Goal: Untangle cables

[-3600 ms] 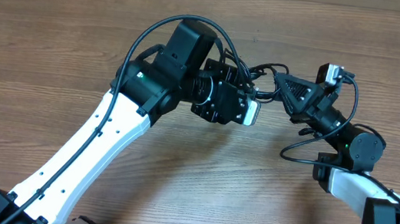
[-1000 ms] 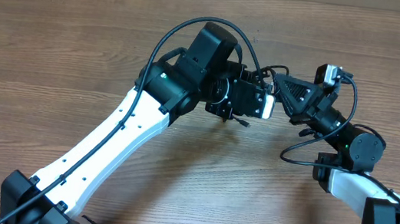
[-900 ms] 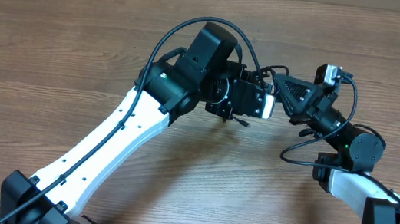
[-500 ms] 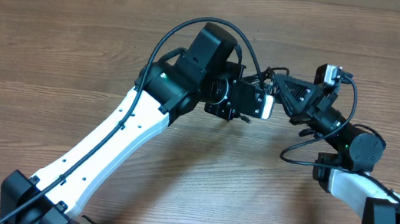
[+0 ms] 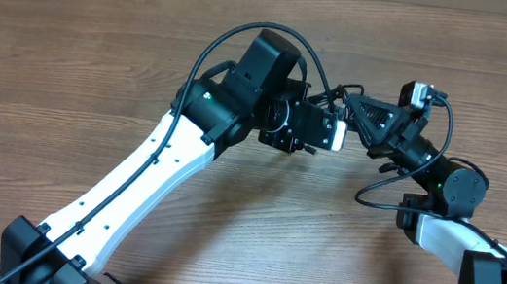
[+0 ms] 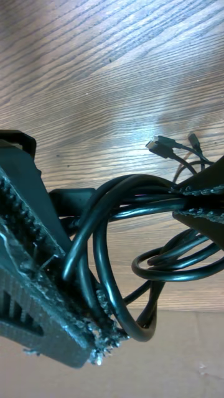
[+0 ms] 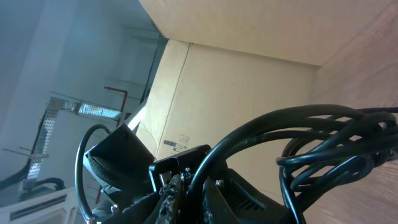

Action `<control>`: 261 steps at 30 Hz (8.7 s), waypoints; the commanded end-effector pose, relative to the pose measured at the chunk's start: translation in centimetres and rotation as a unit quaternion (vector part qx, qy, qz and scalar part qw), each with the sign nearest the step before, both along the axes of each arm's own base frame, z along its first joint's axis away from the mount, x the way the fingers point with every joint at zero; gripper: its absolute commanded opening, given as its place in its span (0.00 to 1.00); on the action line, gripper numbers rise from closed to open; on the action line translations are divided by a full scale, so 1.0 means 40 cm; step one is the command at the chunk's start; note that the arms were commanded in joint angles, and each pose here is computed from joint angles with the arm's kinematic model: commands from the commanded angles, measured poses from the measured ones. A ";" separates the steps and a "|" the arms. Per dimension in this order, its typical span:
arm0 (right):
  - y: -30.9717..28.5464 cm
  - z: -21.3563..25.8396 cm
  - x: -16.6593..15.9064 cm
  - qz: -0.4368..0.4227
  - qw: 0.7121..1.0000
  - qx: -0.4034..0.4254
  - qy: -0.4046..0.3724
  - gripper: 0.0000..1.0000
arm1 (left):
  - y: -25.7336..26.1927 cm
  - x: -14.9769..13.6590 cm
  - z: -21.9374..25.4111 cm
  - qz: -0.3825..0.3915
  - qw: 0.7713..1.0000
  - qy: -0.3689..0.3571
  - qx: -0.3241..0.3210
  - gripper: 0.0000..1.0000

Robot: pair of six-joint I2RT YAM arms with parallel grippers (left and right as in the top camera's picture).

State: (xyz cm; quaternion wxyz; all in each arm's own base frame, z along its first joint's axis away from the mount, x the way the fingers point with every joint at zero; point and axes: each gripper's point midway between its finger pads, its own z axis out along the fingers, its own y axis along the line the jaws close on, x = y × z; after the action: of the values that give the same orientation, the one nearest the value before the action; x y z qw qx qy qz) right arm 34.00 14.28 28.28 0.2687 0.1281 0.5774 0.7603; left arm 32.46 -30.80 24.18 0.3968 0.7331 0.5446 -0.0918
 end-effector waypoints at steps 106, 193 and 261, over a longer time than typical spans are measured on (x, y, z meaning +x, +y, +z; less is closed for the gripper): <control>-0.006 -0.033 -0.075 -0.035 0.869 -0.262 -0.417 0.90 | 0.049 -0.170 0.248 -0.060 0.940 0.237 -0.238 0.04; -0.013 -0.026 -0.063 -0.051 0.871 -0.259 -0.414 0.16 | -0.030 -0.165 0.157 -0.080 0.933 0.279 -0.212 0.04; -0.014 -0.024 -0.061 -0.055 0.872 -0.258 -0.412 0.09 | 0.182 0.113 0.002 0.366 0.893 0.235 -0.115 0.04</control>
State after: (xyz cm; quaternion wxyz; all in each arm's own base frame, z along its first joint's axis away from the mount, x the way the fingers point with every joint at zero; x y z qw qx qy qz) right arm 31.61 13.89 26.25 0.5235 -0.2282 0.5984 0.5619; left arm 36.41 -23.68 23.91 0.3388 0.4083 0.8302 -0.1710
